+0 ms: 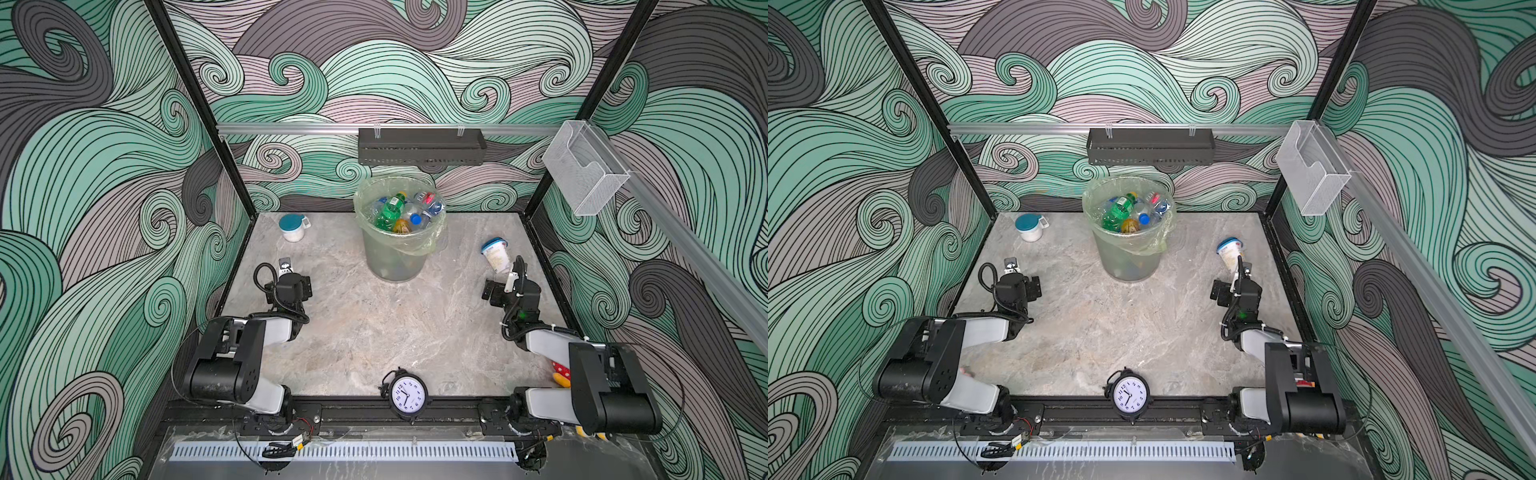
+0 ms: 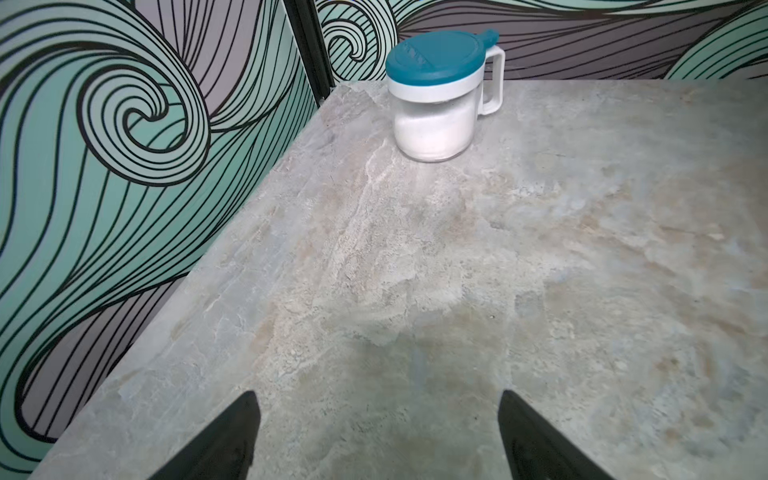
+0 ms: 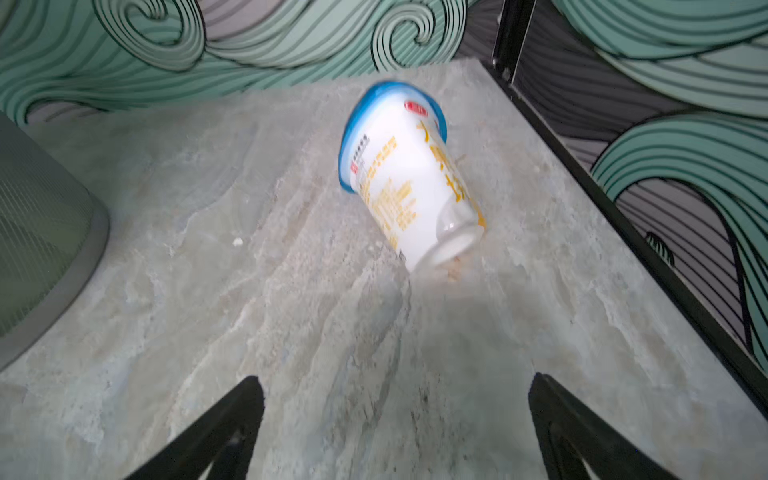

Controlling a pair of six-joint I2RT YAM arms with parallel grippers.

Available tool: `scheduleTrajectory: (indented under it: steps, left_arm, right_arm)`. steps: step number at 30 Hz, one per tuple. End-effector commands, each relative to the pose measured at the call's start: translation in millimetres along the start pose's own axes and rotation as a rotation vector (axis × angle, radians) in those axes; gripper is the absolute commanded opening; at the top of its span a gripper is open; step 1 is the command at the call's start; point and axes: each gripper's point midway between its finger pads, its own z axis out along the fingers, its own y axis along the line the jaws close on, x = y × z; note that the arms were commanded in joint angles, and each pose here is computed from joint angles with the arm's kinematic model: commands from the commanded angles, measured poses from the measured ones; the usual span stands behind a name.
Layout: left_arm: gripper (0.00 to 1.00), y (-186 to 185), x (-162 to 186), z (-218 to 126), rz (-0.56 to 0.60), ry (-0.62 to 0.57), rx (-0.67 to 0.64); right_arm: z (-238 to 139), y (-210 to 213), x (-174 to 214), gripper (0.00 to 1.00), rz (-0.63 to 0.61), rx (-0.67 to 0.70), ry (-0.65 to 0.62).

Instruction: Throw the plastic bottles in the bin

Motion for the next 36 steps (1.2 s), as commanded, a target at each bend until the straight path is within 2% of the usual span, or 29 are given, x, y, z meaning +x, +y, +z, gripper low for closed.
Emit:
scheduleTrajectory:
  steps: [1,2,4,6,8,10,36]
  left_arm:
    - [0.91,-6,-17,3,-0.034,-0.105,0.049]
    - [0.92,-6,-17,4,-0.031,-0.089,0.044]
    - [0.92,-5,-14,8,-0.047,-0.018,0.042]
    - [0.95,1,-14,14,-0.077,-0.018,0.047]
    - [0.99,2,-13,13,-0.091,0.000,0.050]
    - [0.99,2,-14,13,-0.087,-0.006,0.050]
    - [0.99,1,-14,13,-0.089,-0.006,0.051]
  right_arm:
    - [10,10,-15,1.00,-0.025,-0.055,-0.131]
    - [14,13,-17,1.00,-0.033,-0.063,-0.173]
    - [16,14,-11,1.00,-0.047,-0.056,-0.081]
    - [20,16,-14,1.00,-0.051,-0.056,-0.127]
    - [19,16,-10,1.00,-0.056,-0.052,-0.070]
    - [20,15,-13,1.00,-0.053,-0.049,-0.110]
    - [21,24,-12,1.00,-0.101,-0.056,-0.073]
